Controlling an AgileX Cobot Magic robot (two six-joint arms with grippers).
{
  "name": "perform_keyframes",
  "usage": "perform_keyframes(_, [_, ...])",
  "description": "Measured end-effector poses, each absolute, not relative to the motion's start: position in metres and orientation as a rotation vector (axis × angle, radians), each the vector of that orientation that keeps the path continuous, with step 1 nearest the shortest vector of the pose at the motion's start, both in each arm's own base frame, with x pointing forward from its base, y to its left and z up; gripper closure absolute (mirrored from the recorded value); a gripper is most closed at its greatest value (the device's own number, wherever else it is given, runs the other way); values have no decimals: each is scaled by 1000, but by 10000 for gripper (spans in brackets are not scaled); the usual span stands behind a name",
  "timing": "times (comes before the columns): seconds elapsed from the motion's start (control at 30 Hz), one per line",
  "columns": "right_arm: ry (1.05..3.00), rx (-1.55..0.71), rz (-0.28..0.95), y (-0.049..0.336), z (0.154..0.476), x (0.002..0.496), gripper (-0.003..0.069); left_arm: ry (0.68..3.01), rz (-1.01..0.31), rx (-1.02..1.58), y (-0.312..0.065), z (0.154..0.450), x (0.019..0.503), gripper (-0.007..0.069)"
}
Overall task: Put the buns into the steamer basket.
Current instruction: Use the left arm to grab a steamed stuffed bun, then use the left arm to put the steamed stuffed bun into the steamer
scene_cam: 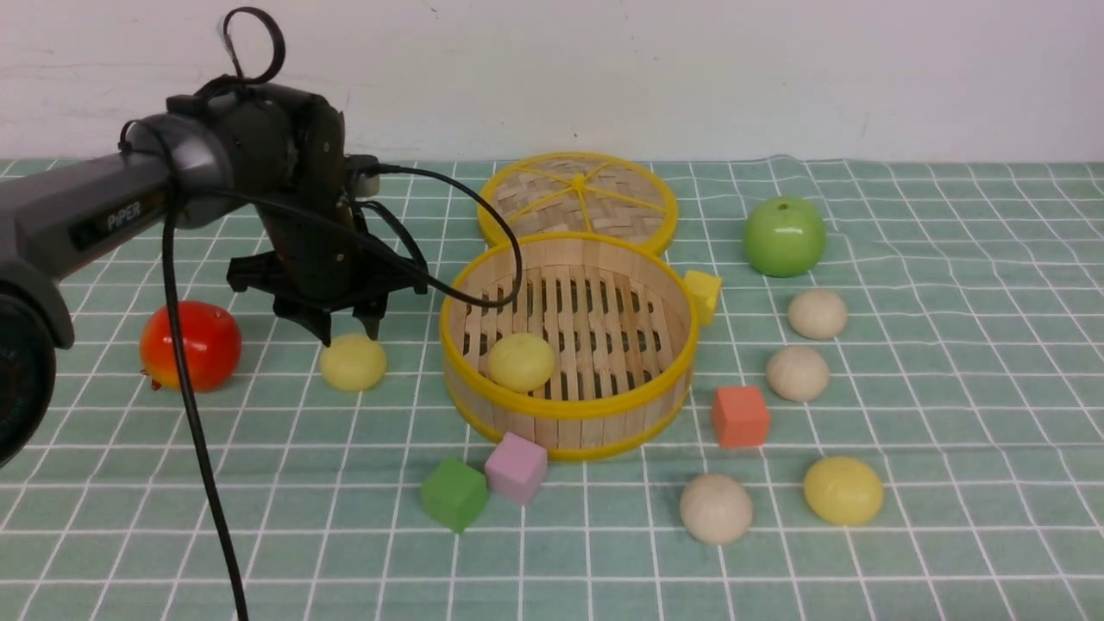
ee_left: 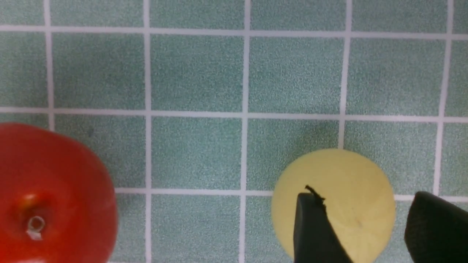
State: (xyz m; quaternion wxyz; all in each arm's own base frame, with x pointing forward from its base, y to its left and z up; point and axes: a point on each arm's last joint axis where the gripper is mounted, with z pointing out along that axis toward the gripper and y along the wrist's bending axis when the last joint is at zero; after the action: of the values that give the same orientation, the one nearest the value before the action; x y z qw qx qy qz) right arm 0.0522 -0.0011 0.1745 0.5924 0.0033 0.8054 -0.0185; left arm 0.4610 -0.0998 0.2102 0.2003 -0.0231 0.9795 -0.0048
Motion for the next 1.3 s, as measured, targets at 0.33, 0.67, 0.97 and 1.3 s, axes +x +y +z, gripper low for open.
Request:
perform_keyframes(0.33, [1873, 8, -43, -1, 175, 52, 420, 2786, 4, -63, -101, 188, 464, 336])
perform_keyframes(0.67, [1873, 8, -43, -1, 175, 52, 420, 2784, 14, -57, -100, 188, 464, 447])
perform_keyframes(0.97, [1873, 8, -43, -1, 175, 52, 420, 2760, 34, -9, -99, 211, 464, 592])
perform_keyframes(1.3, [1873, 8, -43, -1, 175, 52, 420, 2704, -132, 35, -110, 267, 468, 633])
